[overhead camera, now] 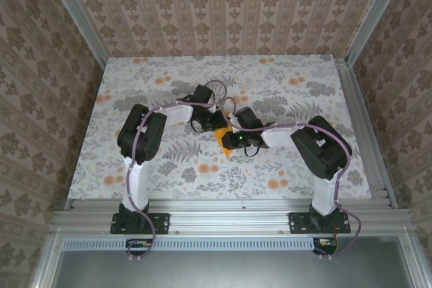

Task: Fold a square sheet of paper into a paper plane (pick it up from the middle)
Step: Fourth fold the wing at the center of the table.

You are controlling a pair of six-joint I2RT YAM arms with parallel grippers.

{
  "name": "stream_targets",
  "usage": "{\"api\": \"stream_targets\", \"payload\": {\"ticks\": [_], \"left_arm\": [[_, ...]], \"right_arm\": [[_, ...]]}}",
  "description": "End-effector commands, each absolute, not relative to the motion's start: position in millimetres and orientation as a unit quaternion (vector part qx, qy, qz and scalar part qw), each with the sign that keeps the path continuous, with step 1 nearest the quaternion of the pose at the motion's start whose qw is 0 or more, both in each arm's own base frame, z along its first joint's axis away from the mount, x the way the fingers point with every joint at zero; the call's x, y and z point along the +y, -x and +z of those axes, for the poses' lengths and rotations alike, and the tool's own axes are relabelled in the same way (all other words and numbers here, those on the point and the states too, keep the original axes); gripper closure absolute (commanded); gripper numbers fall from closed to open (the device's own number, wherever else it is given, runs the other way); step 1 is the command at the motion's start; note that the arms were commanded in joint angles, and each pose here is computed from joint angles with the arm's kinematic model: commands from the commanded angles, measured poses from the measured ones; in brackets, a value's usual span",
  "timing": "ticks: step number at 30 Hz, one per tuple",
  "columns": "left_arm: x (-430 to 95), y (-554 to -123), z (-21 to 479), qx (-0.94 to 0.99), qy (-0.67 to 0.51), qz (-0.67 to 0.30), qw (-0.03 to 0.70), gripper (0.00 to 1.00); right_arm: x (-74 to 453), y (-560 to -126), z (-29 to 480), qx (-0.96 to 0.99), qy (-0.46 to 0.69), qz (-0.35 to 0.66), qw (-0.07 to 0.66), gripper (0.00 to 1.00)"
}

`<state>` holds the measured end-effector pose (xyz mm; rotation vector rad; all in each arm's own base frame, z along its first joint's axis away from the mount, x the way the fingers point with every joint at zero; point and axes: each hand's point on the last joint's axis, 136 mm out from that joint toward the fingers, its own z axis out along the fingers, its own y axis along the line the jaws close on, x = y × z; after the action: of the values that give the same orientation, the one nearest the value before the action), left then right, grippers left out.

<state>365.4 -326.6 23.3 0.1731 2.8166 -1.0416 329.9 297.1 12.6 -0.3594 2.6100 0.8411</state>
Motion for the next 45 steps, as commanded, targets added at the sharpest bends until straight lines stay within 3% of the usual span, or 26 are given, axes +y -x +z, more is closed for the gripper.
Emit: {"api": "stream_targets", "payload": {"ticks": [1,20,45], "left_arm": [[-307,-391,0,0.948,-0.043,-0.301,0.093,0.86],[-266,-383,-44,0.973,-0.068,-0.208,0.069,0.86],[-269,-382,-42,0.97,-0.08,-0.219,0.063,0.86]], "right_arm": [[254,-261,-49,0.969,0.116,0.213,0.041,0.88],[257,-225,-43,0.971,0.134,0.198,0.022,0.87],[251,-172,-47,0.968,0.078,0.239,-0.022,0.86]]}}
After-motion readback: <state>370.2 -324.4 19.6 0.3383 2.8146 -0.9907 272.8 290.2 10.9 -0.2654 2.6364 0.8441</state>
